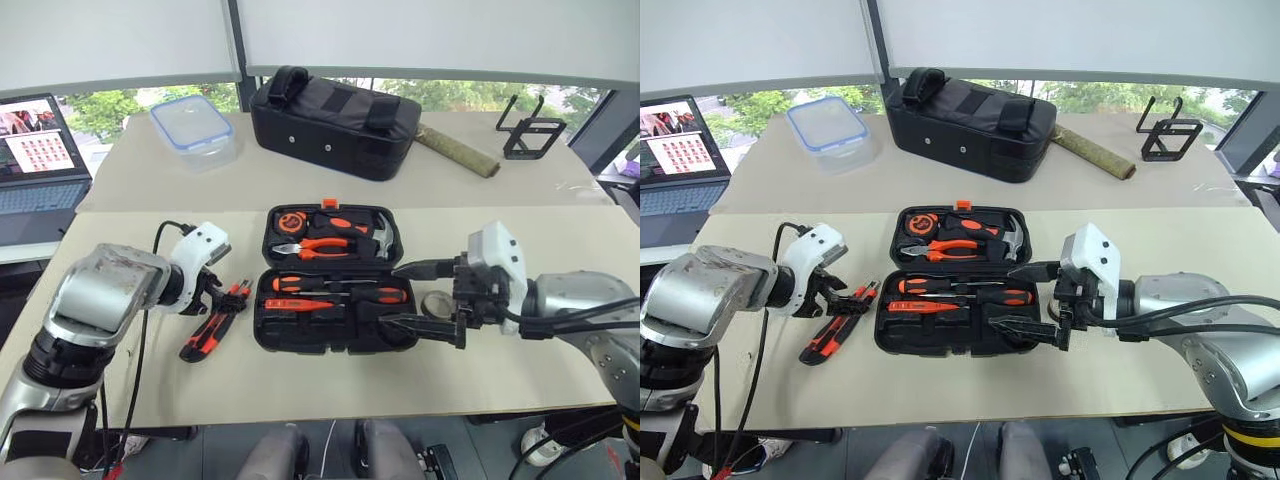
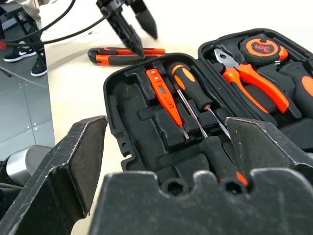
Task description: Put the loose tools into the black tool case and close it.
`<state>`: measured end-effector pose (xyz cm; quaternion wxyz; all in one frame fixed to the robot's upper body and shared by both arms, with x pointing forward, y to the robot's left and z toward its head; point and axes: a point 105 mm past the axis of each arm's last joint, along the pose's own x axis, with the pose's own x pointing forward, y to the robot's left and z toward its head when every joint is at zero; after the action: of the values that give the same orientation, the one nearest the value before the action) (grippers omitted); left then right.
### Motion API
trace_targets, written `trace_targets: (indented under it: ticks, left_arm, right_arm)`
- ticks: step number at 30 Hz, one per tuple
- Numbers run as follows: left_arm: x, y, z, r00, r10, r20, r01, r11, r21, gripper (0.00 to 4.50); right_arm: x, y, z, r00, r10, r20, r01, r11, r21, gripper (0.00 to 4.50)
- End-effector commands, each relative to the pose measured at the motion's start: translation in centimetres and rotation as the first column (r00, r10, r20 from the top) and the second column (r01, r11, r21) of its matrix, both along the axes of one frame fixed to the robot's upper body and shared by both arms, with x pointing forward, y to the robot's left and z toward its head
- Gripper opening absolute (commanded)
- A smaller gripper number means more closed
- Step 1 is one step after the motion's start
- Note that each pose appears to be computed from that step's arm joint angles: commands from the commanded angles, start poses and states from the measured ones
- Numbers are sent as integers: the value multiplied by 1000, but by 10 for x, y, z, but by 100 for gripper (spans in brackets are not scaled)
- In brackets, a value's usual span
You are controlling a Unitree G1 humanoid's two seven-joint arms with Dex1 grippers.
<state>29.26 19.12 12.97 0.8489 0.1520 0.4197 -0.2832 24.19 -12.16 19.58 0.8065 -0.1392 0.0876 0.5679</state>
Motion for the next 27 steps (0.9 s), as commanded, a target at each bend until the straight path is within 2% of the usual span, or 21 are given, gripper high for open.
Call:
trace_targets:
  ticks: [1,5,11,14,17,18,23,25,27]
  left_arm:
    - [-5,11,4,999,37,24,-38,998,43,381]
    - [-18,8,-12,999,22,-37,-20,999,51,381]
    - [-24,14,-26,997,35,-75,-31,998,60,381]
    - [-24,17,-28,997,31,-76,-28,999,47,296]
    - [-21,24,-26,997,38,-67,-35,998,46,187]
    - [-18,27,-23,998,40,-53,-37,998,47,154]
    - [-3,36,-5,1000,-8,25,7,999,43,151]
    - [10,21,28,964,-204,168,205,979,15,151]
    - [10,-3,57,864,-426,270,441,898,6,151]
  right_arm:
    - [-3,2,11,998,13,58,-14,1000,13,450]
    - [-5,3,9,998,13,54,-14,1000,20,450]
    - [-4,6,11,998,25,61,-27,999,24,450]
    - [-3,5,12,998,26,64,-28,999,22,450]
    - [-3,4,12,997,24,67,-26,1000,18,450]
    - [-4,3,12,998,24,66,-25,1000,15,450]
    - [-6,1,10,998,24,58,-25,1000,3,450]
    - [-9,-1,8,998,30,48,-30,1000,-5,450]
    - [-11,-3,5,999,40,35,-39,999,-21,450]
